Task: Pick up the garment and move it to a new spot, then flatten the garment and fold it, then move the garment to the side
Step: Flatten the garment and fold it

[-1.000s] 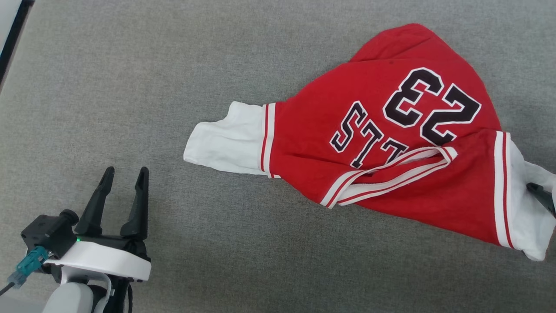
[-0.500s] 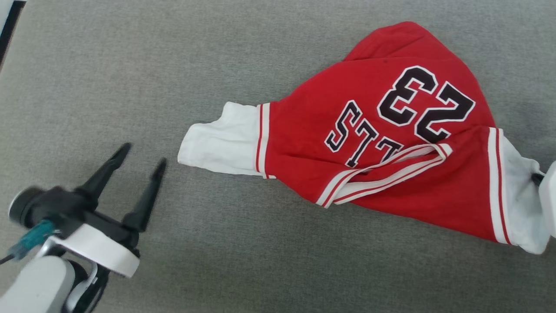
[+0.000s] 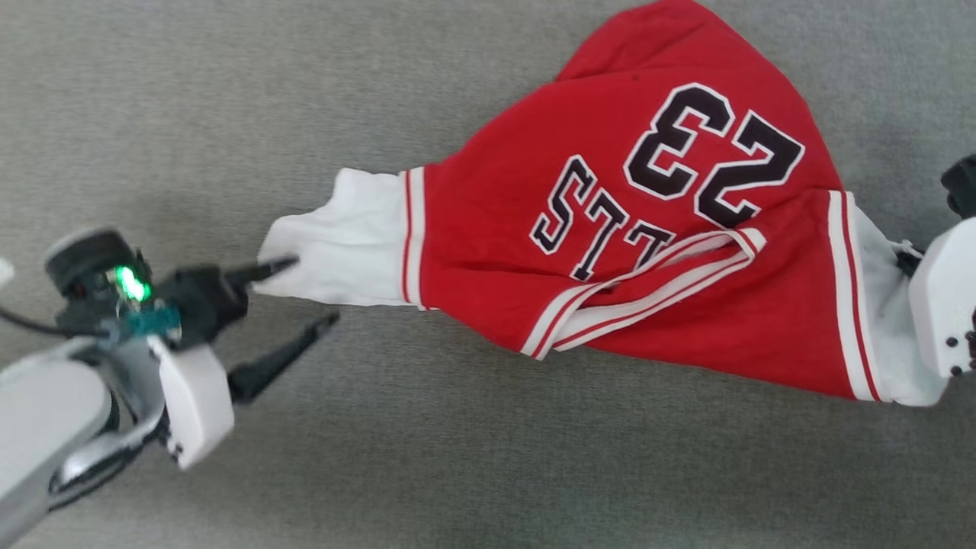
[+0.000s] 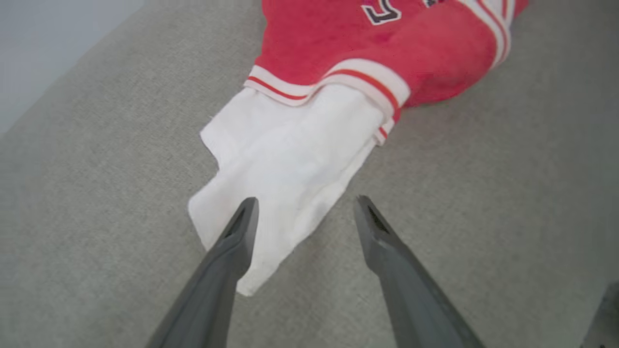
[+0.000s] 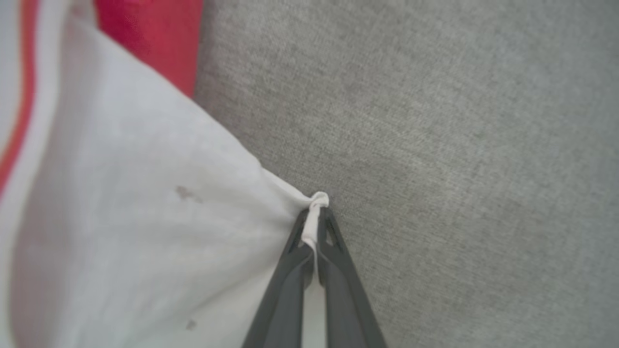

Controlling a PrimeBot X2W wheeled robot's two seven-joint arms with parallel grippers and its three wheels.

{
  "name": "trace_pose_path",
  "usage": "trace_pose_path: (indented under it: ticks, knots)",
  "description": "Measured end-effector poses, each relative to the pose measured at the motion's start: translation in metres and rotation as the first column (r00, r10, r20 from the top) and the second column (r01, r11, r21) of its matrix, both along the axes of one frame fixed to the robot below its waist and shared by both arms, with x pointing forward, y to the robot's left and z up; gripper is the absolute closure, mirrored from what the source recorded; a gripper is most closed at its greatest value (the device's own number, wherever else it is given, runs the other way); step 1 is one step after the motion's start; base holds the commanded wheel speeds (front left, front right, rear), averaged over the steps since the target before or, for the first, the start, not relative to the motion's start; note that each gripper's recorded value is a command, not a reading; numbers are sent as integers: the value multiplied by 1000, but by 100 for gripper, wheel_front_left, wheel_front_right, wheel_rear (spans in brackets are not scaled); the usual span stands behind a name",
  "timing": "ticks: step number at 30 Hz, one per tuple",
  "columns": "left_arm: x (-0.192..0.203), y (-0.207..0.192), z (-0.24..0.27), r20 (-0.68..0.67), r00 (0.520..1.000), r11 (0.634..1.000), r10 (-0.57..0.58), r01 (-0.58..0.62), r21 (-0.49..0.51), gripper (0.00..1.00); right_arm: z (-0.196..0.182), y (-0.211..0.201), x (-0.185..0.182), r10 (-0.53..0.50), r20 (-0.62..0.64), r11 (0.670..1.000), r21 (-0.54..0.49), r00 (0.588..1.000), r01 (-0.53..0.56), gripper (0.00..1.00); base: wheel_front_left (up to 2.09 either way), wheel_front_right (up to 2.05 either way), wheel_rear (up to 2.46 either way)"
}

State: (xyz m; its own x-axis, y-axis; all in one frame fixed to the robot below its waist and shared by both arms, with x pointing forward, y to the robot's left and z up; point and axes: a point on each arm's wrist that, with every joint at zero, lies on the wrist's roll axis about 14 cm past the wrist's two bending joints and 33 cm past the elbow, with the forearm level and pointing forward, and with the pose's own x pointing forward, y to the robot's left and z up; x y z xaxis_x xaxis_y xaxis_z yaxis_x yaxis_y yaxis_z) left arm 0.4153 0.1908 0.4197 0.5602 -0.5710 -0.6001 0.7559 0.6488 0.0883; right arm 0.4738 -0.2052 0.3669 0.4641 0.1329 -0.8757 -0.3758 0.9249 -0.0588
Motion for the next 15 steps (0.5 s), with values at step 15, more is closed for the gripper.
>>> trace_pose_path:
  ticks: [15]
  knots:
    - [5,4,-53,-126,992,996,16,-5,89,0,-9,1,3,-24,3,999,23,1000,24,100,0,0,0]
